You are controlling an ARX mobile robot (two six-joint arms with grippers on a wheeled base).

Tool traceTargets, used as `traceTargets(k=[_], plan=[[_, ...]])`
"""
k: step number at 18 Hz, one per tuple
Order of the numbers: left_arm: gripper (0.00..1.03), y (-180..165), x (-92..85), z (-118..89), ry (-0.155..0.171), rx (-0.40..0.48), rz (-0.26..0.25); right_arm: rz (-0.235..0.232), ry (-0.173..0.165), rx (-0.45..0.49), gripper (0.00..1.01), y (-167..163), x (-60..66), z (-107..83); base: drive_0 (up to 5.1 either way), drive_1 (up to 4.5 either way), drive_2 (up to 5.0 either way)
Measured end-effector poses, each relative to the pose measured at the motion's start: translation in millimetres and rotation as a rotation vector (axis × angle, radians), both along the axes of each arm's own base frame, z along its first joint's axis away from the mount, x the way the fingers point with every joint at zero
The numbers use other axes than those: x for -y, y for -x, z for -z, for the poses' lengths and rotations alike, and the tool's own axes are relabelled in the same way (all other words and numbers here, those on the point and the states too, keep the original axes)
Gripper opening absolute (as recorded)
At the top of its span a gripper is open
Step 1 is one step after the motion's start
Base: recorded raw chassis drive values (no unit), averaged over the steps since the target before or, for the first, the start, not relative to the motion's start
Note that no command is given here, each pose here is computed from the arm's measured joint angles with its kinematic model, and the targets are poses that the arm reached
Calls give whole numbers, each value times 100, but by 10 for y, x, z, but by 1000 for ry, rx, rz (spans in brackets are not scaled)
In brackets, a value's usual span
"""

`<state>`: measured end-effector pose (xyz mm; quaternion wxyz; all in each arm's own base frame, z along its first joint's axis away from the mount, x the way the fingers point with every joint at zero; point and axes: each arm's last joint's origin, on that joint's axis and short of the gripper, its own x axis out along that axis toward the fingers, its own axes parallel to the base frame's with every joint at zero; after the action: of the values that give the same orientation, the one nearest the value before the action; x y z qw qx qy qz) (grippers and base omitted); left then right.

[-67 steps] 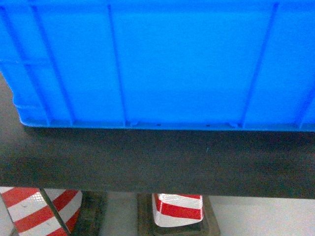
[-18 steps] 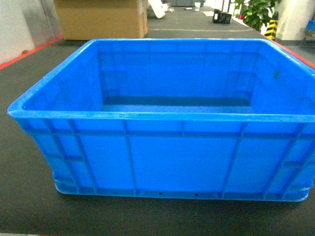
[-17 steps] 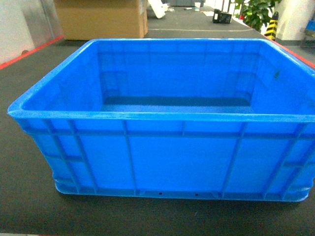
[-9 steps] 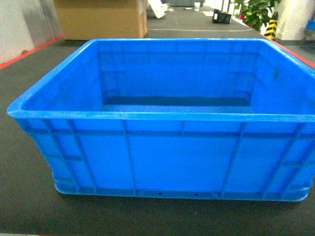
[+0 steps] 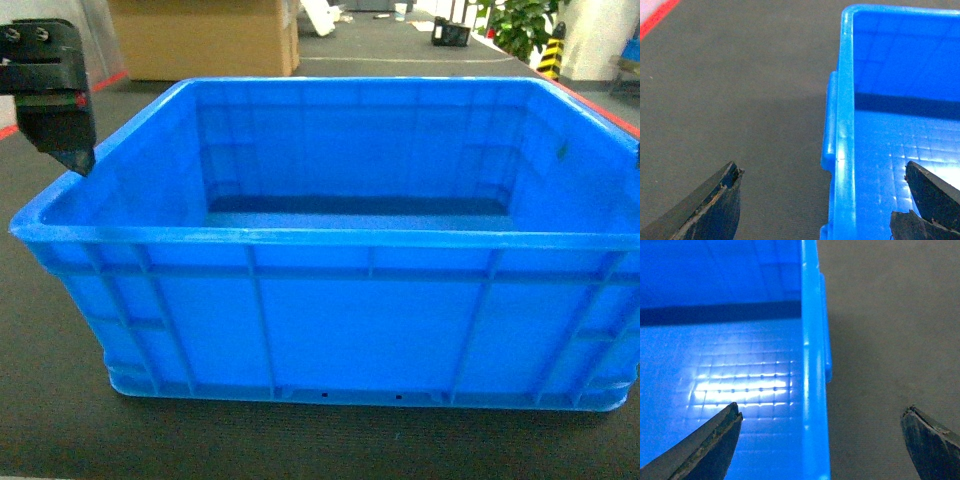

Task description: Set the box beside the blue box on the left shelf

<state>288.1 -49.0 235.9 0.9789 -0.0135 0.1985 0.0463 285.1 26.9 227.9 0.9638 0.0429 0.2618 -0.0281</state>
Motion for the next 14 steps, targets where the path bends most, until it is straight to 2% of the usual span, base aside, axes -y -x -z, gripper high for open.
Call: traceTargets(k=[3, 4, 6, 7, 8, 9, 10, 11, 14], plan=[[98, -223, 22, 30, -8, -104, 5, 13, -16, -67, 98, -206, 6, 23, 0, 0, 0], [98, -304, 17, 64, -13, -138, -1, 22, -31, -76, 98, -291, 16, 29, 0, 0, 0], [98, -428, 16, 112, -17, -186, -7, 24, -34, -107, 98, -390, 5, 67, 0, 0, 0], [98, -586, 7, 152, -10, -265, -26, 35, -17, -169, 98, -492, -19, 196, 0, 0, 0], [98, -673, 38, 262, 27, -369, -38, 53, 16, -223, 93, -544, -41, 310, 0, 0, 0], [98, -693, 136, 210, 40, -384, -42, 55, 17, -223, 64, -548, -42, 308, 0, 0, 0], [70, -655, 170, 225, 11, -433, -42, 47, 17, -226, 35, -544, -67, 311, 0, 0, 0], [52, -634, 163, 240, 3, -461, -47, 43, 21, -231, 17, -530, -88, 308, 0, 0, 0], [45, -633, 165, 241, 8, -464, -40, 36, 8, -230, 11, -526, -89, 302, 0, 0, 0]])
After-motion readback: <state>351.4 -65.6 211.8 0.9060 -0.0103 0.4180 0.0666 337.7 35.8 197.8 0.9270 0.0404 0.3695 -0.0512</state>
